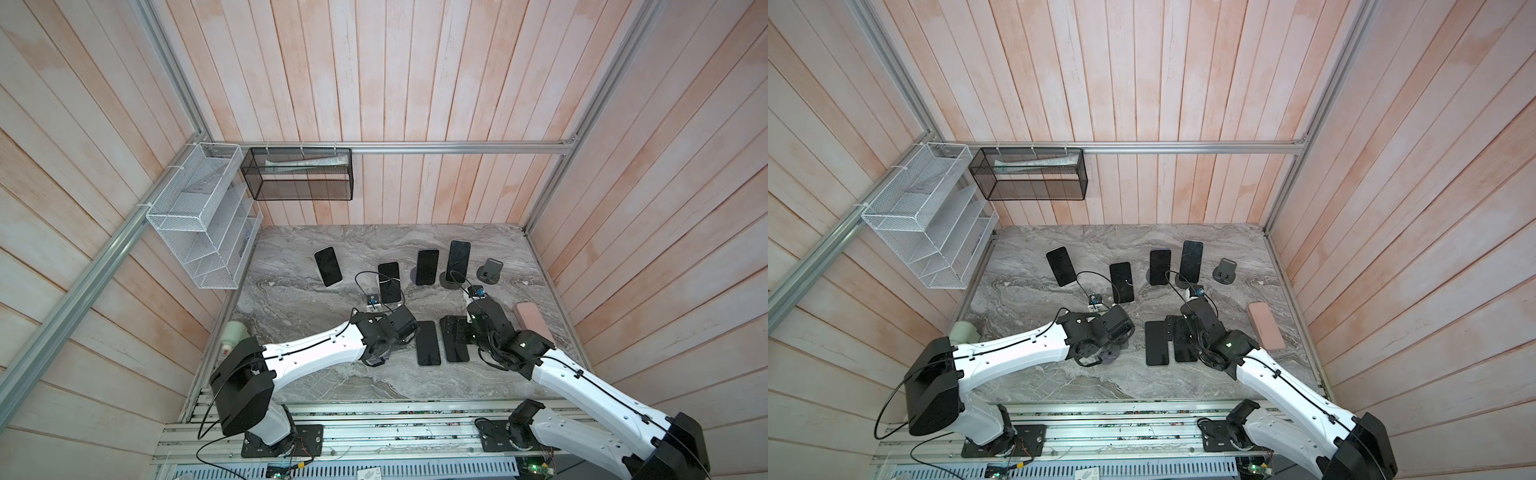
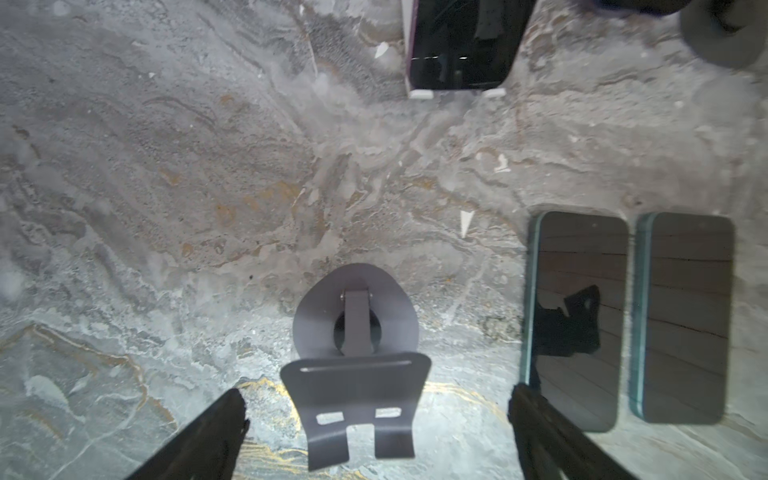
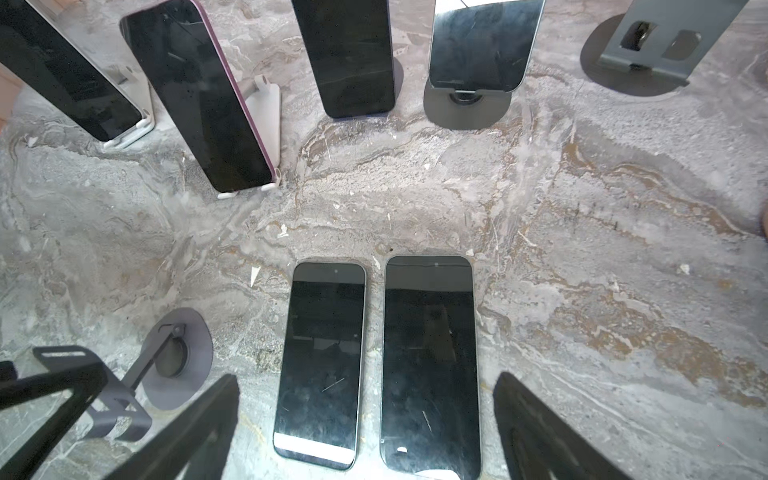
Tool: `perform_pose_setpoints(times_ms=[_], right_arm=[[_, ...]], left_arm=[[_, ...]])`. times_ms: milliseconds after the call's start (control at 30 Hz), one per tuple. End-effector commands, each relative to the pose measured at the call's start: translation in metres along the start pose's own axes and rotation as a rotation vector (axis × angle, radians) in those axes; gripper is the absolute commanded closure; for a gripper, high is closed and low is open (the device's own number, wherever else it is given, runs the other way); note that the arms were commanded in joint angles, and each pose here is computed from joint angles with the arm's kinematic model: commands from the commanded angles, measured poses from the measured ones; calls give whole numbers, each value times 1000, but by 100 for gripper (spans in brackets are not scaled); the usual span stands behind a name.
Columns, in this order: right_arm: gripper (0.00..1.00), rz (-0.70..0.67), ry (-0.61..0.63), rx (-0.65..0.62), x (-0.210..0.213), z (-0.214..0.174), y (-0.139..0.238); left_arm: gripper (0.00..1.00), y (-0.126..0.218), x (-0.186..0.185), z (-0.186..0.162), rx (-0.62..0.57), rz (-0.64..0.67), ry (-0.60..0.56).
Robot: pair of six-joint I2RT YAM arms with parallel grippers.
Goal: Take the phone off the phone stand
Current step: 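Open and raise the right gripper while the left gripper reaches over the empty grey stand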
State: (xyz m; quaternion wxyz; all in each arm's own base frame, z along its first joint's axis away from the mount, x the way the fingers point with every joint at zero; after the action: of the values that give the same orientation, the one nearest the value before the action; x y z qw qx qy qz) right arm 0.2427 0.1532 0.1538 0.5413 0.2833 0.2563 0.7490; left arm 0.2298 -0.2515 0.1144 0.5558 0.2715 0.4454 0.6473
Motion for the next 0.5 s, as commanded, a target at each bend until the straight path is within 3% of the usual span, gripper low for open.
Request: perform_pose_setpoints(times_ms=[0, 133, 233, 367, 467], right_arm=[[4, 49, 15, -18, 5, 0, 4], [4, 62, 30, -19, 5, -3, 1], [3, 67, 35, -17, 4, -5, 0], [4, 85, 34, -24, 6, -5, 2], [5, 92, 32, -25, 6, -5, 2]], left_arm=[[0, 4, 4, 4, -49, 68, 26], [1, -10, 3, -5, -33, 105, 34], [8, -19, -1, -8, -46, 107, 44], [10, -25, 7, -7, -82, 151, 84], [22, -28, 4, -6, -94, 137, 81]])
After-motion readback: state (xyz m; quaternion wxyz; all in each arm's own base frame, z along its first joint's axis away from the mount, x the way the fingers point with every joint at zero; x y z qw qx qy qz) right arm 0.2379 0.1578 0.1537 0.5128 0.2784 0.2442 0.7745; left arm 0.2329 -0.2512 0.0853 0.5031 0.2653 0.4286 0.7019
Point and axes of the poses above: each gripper's point midway between its finger pads, its own y axis back along the fingers, its own x axis along the line the jaws close on, z = x × y, the point moved 1 cm from there along y, back along the fingers, and after that the axes turned 9 degrees about y, right-handed, at the moved point
